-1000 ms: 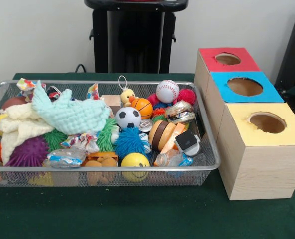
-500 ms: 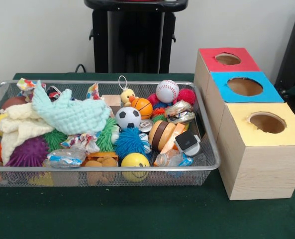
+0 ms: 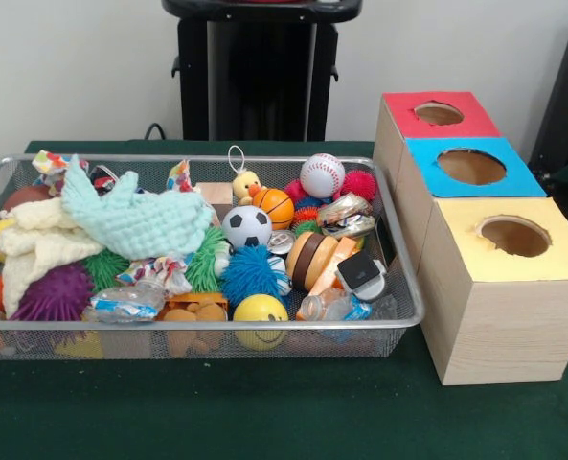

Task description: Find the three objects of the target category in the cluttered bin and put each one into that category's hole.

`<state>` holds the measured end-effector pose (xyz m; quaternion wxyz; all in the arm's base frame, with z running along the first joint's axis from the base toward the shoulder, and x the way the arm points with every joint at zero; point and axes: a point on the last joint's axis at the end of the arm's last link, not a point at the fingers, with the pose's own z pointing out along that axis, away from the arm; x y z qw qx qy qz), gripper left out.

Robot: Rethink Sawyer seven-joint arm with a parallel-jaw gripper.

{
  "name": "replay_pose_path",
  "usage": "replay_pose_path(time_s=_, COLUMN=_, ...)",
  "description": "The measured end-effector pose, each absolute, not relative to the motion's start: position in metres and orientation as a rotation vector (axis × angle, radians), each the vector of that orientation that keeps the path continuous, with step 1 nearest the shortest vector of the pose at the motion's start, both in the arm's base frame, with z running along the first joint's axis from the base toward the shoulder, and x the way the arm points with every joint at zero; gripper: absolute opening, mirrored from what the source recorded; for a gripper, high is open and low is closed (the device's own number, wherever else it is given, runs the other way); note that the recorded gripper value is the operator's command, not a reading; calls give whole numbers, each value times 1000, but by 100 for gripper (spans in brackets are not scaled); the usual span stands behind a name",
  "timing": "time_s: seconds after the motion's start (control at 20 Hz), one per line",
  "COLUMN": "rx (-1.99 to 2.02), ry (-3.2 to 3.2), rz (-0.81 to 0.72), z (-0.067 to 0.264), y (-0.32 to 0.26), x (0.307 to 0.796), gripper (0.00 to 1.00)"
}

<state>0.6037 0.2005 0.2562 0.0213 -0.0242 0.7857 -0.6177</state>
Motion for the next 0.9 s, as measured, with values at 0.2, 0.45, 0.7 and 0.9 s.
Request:
replay_pose_path(time_s=0.2, rx=-90, ry=2438, rz=-1927, z=244, y=204, x=601, gripper=0)
replay_pose_path(time_s=0.45, rx=-104, ry=2446, rz=-1936, z=229, y=210, x=597, gripper=0)
replay_pose_path(time_s=0.7, rx=-124, ry=2451, rz=-1947, z=216, y=215, x=593, gripper=0)
replay_pose_path(time_s=0.9, rx=-138, ry=2460, rz=-1954, z=206, y=219, x=589, gripper=0)
